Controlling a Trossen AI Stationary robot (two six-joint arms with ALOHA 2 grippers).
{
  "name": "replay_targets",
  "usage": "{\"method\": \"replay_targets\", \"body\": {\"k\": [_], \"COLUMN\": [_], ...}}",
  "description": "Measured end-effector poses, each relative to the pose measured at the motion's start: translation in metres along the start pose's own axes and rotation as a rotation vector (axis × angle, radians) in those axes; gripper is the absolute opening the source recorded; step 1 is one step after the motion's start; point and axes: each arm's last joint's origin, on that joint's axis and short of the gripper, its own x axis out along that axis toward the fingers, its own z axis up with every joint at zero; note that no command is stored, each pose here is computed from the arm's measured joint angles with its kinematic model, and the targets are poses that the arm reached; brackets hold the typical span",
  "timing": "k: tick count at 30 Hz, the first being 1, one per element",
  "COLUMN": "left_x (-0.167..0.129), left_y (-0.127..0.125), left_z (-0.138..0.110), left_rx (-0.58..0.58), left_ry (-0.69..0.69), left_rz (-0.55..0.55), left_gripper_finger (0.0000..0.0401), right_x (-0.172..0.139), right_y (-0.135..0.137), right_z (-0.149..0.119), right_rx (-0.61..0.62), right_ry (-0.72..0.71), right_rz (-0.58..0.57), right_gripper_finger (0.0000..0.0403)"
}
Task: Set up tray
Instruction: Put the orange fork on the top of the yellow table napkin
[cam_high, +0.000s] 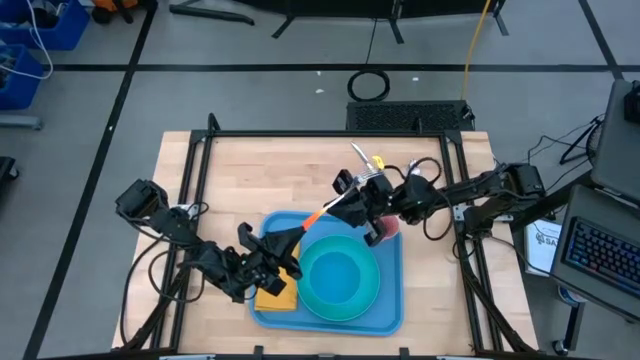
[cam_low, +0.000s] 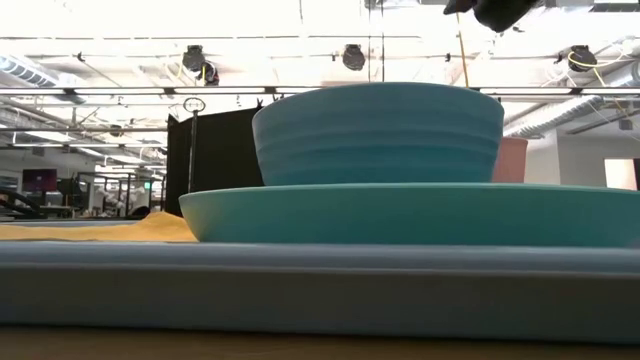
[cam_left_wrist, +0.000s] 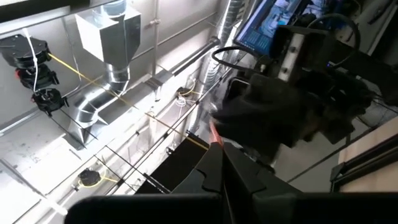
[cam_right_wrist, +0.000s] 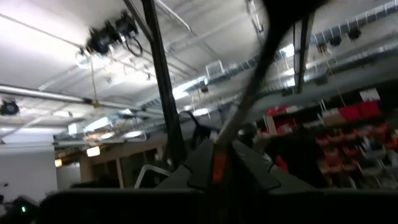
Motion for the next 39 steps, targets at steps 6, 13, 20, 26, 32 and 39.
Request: {"method": "replay_targets", "body": {"k": [6, 13, 20, 26, 32, 39], "left_x": [0.001, 0.002, 0.001, -0.001, 0.002, 0.003], "left_y": [0.0, 0.0, -0.001, -0.001, 0.002, 0.0], "left_z": [-0.001, -0.002, -0.003, -0.002, -0.006, -0.008], "left_rx": [0.0, -0.001, -0.002, -0.001, 0.005, -0.003], "left_ry": [0.024, 0.053, 0.099, 0.11, 0.155, 0.179], "left_rz": [-0.005, -0.01, -0.025, -0.036, -0.036, -0.041], "left_gripper_finger": [0.0001, 0.0001, 0.0001, 0.0001, 0.0001, 0.0001], "right_x": [0.0, -0.001, -0.002, -0.002, -0.003, -0.004], "right_y": [-0.002, -0.007, -0.009, -0.011, -0.014, -0.015], "right_z": [-0.006, -0.01, -0.009, -0.009, -0.015, -0.018], "right_rx": [0.01, 0.028, 0.025, 0.028, 0.057, 0.074], "right_ry": [0.052, 0.102, 0.106, 0.117, 0.172, 0.21], "right_rz": [-0.021, -0.06, -0.07, -0.082, -0.11, -0.126], "right_gripper_finger": [0.0057, 0.0078, 0.0081, 0.0082, 0.0084, 0.0081]}}
